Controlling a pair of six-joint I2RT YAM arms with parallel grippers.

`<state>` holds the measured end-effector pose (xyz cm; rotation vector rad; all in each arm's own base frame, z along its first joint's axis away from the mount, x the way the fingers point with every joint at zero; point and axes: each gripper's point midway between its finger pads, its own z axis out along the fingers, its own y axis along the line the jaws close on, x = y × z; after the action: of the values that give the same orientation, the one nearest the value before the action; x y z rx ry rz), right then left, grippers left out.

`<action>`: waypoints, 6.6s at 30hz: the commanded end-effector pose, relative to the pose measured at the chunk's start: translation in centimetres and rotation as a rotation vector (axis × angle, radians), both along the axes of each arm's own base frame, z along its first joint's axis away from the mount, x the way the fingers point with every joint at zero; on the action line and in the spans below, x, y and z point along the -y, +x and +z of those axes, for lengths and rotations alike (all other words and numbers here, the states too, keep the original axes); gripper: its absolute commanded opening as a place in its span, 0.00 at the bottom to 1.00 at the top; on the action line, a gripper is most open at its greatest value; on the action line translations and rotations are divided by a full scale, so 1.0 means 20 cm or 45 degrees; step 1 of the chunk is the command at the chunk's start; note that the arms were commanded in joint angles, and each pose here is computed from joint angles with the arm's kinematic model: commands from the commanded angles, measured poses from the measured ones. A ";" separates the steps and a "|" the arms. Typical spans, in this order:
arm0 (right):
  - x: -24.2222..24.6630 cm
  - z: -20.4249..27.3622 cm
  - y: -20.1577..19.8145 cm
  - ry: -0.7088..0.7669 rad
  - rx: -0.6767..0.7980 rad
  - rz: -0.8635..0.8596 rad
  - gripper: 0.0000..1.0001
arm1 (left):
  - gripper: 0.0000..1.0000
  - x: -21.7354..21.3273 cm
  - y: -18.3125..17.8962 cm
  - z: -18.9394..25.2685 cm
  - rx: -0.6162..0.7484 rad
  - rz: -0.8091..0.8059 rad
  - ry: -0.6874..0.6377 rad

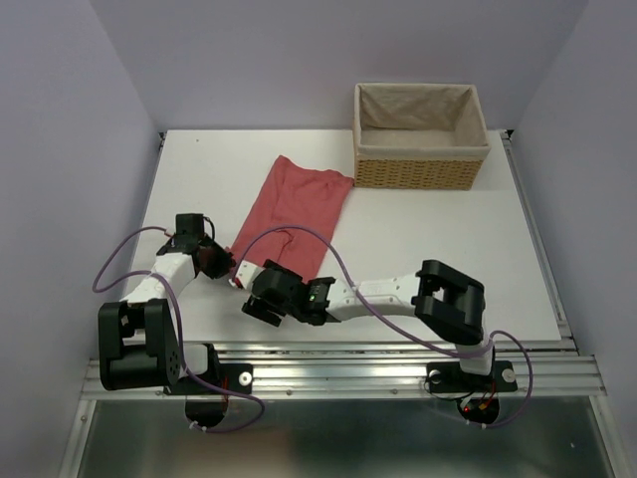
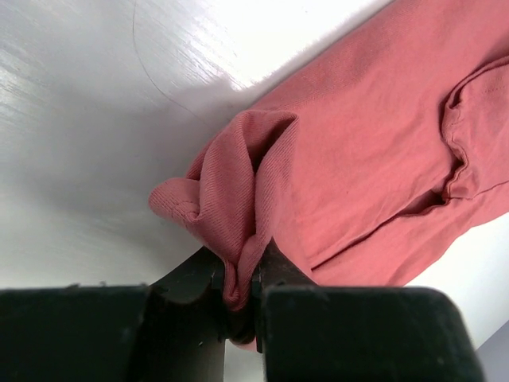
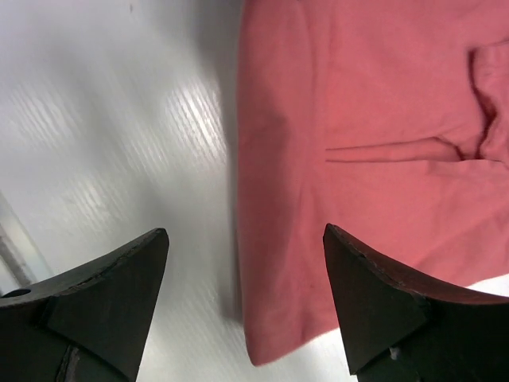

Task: Roll the t-shirts
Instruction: Roll the T-shirt to the center of the board.

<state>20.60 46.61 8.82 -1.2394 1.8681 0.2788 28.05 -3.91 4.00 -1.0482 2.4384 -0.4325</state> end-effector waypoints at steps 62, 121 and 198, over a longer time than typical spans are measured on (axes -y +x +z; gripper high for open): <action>-0.10 0.01 0.28 0.503 -1.077 0.033 0.01 | 0.72 -0.02 0.24 0.59 0.353 -0.189 0.142; -0.05 -0.12 0.27 0.503 -1.563 0.189 0.01 | 0.72 0.03 0.17 0.44 0.291 -0.218 0.064; 0.29 -0.12 0.11 0.409 -1.558 0.132 0.11 | 0.70 0.03 0.38 0.09 0.098 -0.203 0.115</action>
<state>23.66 40.33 4.18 -0.9310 2.6281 1.4730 34.51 -5.08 4.90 -0.8288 2.4860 -0.4477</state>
